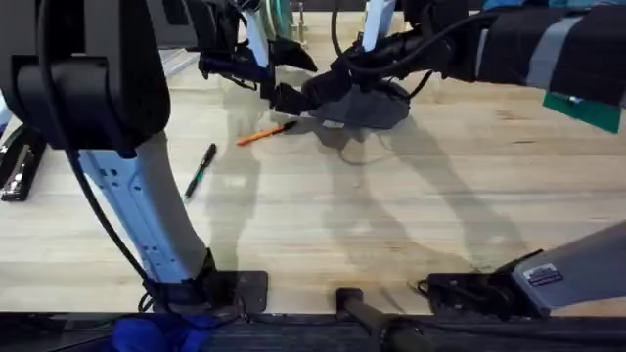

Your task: Unzip the bag, pick up the pens from the table one at a time and place them inside, then zip the bag closed.

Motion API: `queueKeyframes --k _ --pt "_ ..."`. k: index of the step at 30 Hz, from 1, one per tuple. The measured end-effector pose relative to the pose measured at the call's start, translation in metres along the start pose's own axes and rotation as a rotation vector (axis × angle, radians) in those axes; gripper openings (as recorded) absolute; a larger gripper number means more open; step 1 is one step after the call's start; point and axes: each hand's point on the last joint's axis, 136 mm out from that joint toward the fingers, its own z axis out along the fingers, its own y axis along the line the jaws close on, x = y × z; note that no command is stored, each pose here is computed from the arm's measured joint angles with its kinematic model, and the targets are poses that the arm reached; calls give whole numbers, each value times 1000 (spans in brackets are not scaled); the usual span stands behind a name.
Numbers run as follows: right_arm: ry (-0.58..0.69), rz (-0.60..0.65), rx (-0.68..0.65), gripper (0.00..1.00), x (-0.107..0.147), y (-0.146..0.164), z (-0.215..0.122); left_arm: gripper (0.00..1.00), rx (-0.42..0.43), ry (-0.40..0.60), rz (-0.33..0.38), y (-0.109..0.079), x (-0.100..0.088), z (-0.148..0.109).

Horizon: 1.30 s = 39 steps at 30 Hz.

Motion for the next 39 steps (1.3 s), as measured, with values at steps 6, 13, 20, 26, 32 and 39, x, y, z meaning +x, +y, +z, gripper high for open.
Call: queueKeyframes --k 6,13,20,26,32,39 --pt "-1 5 6 996 0 -3 -2 993 -34 20 -5 7 7 -10" --pt "-10 28 36 996 -1 -17 -13 992 -128 23 -56 29 16 -45" --pt "-59 14 67 995 -20 -14 -45 994 -215 152 -166 47 26 -69" --pt "-35 62 84 995 -17 -10 -69 995 -223 257 -250 46 7 -88" --pt "-80 56 118 995 -29 -12 -93 995 -259 329 -287 48 -23 -110" --pt "-100 54 137 996 -33 -16 -103 999 -384 412 -428 55 -44 -137"
